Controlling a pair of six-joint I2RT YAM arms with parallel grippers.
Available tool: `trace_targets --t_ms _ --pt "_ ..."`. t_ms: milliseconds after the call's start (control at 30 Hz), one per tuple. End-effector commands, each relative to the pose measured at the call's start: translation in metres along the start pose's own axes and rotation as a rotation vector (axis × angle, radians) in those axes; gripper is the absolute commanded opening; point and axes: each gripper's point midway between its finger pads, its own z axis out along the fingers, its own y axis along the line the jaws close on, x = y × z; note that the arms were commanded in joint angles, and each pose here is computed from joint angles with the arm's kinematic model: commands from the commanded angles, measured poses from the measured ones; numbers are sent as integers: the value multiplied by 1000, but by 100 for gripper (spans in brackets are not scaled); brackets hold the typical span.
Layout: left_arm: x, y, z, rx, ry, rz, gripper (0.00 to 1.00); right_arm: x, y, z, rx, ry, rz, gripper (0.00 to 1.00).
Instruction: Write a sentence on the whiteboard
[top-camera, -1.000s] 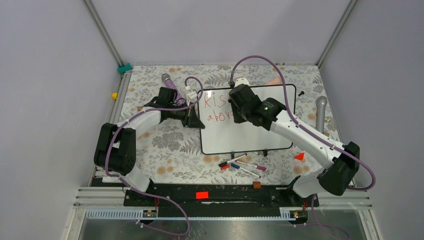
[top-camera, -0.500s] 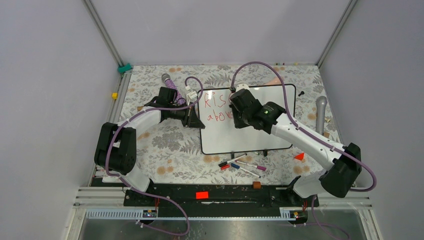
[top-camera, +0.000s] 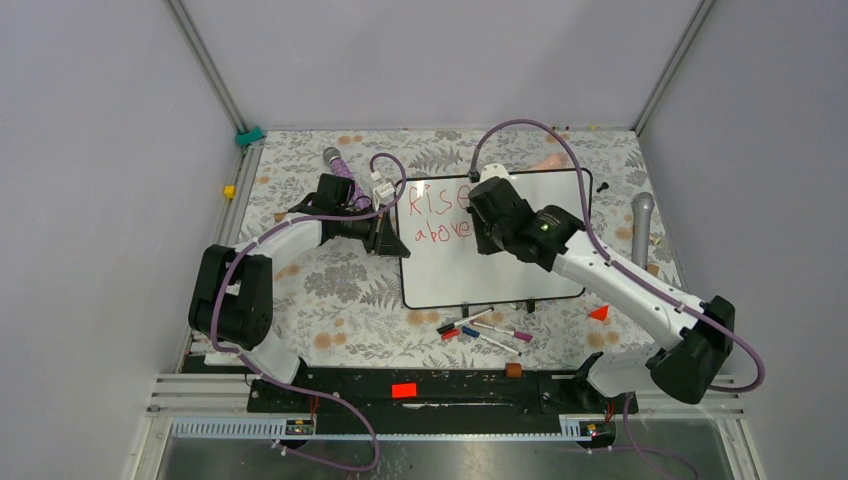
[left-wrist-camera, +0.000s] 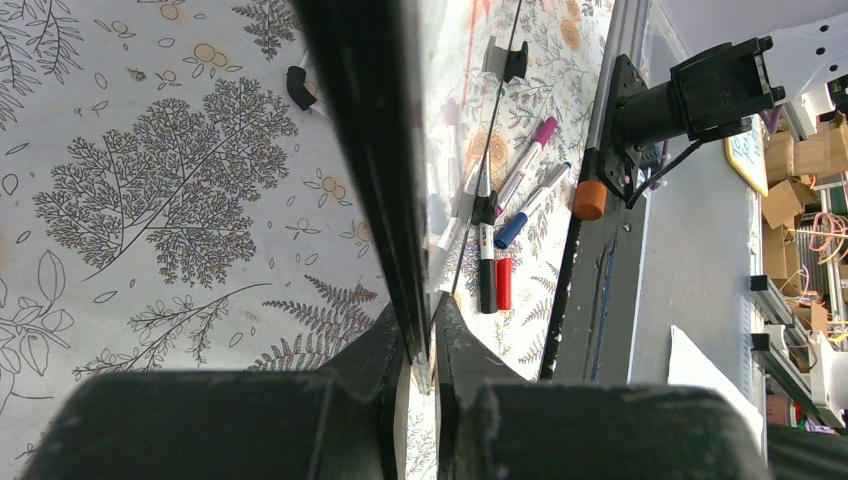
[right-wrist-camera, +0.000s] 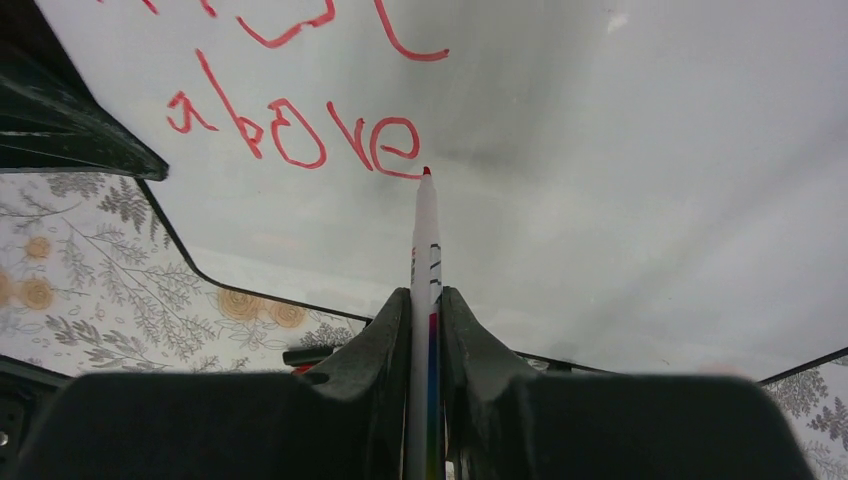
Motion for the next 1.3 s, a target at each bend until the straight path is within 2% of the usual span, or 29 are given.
trace_targets --t_ms 0,433,1267 --pt "28 23 1 -118 98 1 0 -31 -3 -28 -52 -145 30 0" --pt "28 23 2 -110 98 -4 0 -37 -20 -43 6 -207 45 0" --pt "24 21 2 -102 91 3 0 -11 -31 -53 2 -189 118 0"
